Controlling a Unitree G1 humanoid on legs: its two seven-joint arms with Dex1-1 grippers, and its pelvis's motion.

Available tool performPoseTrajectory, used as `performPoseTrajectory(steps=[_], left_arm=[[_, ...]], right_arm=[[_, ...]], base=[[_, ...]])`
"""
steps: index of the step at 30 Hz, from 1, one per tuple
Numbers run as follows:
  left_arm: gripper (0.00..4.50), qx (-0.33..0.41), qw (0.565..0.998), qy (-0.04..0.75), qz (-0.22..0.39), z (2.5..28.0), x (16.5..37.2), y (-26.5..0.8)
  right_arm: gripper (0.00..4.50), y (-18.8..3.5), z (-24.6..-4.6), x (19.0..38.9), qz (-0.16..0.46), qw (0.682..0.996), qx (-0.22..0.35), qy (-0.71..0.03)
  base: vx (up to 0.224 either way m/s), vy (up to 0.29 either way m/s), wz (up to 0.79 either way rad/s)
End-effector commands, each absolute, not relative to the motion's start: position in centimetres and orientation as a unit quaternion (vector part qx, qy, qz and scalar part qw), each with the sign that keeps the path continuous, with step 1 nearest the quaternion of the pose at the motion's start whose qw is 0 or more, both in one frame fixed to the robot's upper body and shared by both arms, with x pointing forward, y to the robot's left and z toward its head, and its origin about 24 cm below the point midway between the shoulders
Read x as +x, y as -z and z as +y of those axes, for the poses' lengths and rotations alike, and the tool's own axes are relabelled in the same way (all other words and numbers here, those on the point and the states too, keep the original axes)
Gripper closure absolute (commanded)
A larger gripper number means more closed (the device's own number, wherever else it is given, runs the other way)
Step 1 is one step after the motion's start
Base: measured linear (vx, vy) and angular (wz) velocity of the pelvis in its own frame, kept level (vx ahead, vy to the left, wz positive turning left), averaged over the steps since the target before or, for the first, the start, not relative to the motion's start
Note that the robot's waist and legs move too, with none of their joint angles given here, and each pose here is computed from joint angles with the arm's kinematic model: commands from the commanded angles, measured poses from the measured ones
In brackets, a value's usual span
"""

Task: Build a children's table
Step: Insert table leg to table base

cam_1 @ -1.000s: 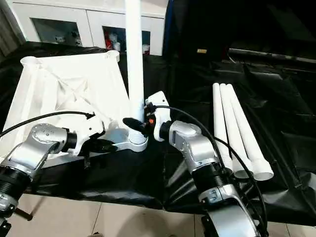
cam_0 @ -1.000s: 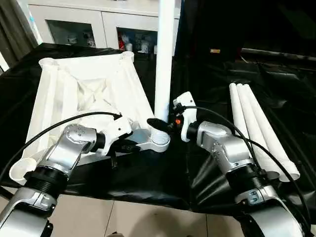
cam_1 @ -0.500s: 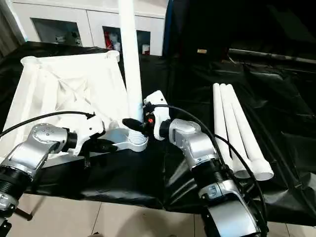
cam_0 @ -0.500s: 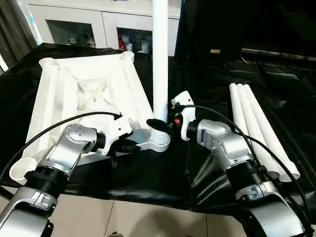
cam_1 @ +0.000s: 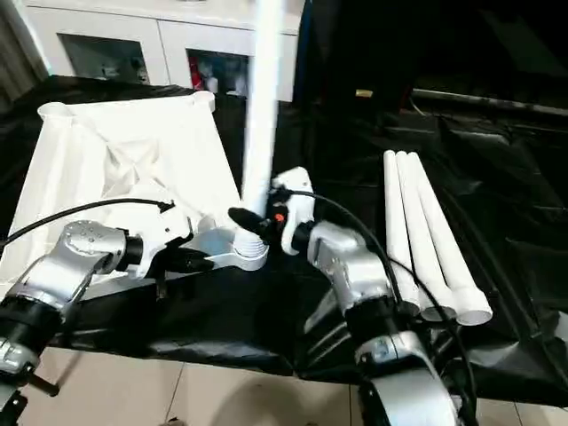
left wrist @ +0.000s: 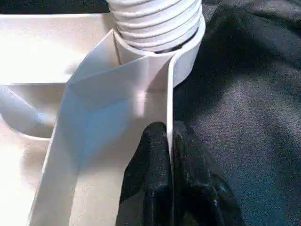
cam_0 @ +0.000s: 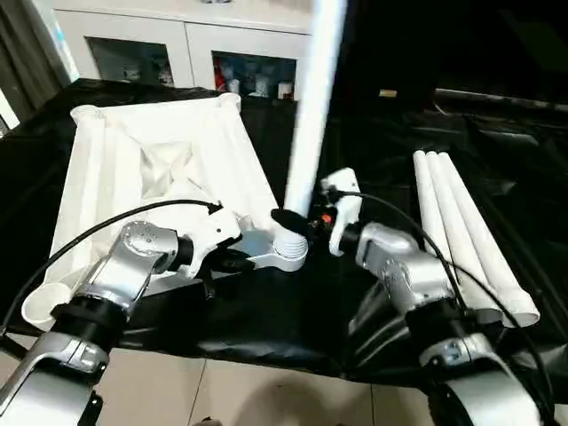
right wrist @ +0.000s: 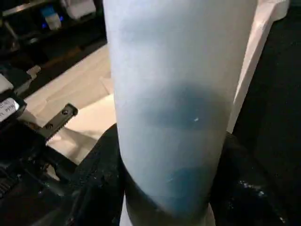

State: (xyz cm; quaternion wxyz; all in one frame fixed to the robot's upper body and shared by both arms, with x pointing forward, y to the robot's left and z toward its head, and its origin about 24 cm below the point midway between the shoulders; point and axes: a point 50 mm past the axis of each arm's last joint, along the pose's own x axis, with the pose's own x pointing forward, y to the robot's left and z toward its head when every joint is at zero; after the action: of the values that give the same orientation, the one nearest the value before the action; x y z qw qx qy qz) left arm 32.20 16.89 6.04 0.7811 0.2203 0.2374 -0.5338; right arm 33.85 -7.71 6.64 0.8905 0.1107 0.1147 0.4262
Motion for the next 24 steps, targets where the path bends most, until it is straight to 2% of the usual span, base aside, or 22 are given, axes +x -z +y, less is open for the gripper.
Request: performPoseTrajectory(steps=[1, 8, 17, 20, 24], left_arm=[[4.50, 0.222, 0.794, 0.522, 0.220, 16.8, 32.8, -6.6], [4.50, 0.223, 0.801, 0.514, 0.212, 16.6, 33.1, -6.6], [4.50, 0.228, 0.802, 0.511, 0.210, 16.7, 33.3, -6.7], [4.50, 0.234, 0.798, 0.513, 0.212, 16.7, 33.4, -6.7], [4.50, 0.245, 0.793, 0.515, 0.213, 16.7, 33.5, -6.7]], right_arm=[[2.59, -4.8, -8.8, 33.3, 0.143, 0.898, 0.122, -0.397], [2.59, -2.7, -9.2, 31.7, 0.140, 0.907, 0.153, -0.367], [2.60, -2.1, -9.1, 31.0, 0.128, 0.915, 0.156, -0.350], [2.60, -2.1, -8.8, 30.9, 0.128, 0.914, 0.135, -0.361], [2.61, -2.6, -8.0, 30.8, 0.135, 0.902, 0.062, -0.406]], base=[[0.000, 0.000, 0.00], [0.000, 0.000, 0.00], [0.000, 0.000, 0.00], [0.000, 0.000, 0.00], [0.000, 0.000, 0.00]])
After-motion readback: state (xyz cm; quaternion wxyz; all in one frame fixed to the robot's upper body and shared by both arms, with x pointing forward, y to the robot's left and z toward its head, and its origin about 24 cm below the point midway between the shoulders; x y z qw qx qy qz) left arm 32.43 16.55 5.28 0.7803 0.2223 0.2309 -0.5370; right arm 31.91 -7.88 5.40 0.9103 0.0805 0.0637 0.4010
